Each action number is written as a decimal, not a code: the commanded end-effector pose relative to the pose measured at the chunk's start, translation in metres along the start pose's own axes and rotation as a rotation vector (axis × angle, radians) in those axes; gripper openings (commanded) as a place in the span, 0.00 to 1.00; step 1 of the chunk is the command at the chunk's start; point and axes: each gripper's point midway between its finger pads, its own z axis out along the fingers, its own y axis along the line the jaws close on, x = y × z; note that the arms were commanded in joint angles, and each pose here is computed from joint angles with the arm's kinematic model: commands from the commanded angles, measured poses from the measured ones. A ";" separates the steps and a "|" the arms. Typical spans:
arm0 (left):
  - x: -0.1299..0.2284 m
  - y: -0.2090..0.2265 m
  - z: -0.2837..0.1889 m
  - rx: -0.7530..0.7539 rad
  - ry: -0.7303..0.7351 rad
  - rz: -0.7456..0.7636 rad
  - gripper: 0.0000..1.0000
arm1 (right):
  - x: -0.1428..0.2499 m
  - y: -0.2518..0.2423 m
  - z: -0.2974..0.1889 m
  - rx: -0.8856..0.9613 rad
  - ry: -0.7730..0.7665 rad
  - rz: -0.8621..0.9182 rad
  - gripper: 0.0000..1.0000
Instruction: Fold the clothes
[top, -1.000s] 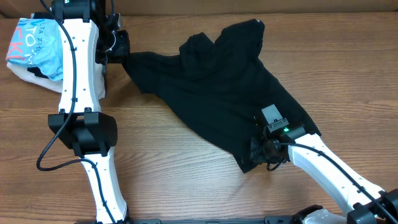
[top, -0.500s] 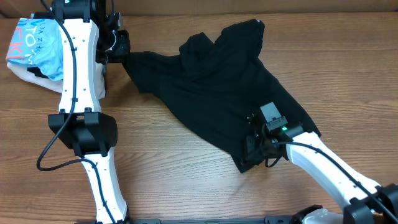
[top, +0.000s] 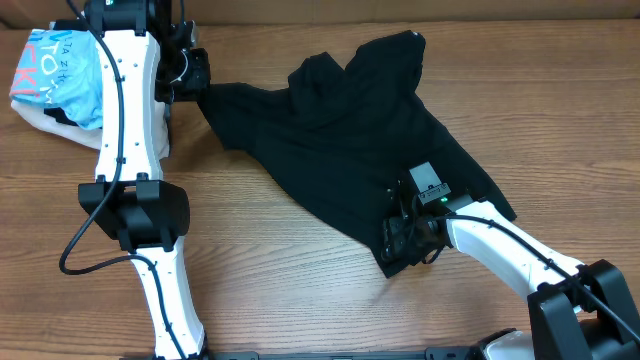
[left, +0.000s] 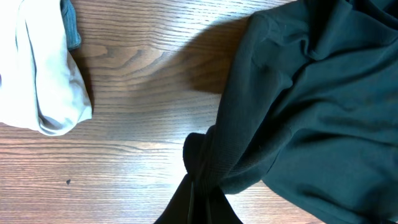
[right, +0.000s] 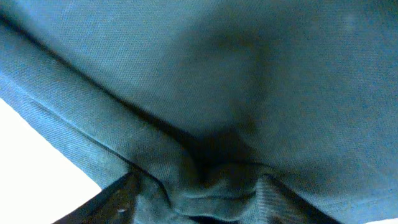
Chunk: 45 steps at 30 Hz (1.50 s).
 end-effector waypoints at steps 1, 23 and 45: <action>-0.003 -0.002 -0.009 -0.010 -0.030 0.009 0.04 | -0.002 0.002 -0.001 -0.007 -0.004 -0.004 0.52; -0.005 0.006 -0.059 -0.007 -0.151 0.017 0.04 | -0.084 -0.037 -0.178 0.110 -0.181 0.156 0.04; 0.109 0.017 -0.372 -0.090 -1.037 -0.016 0.04 | -0.034 -0.062 -0.511 0.203 -1.020 0.320 0.04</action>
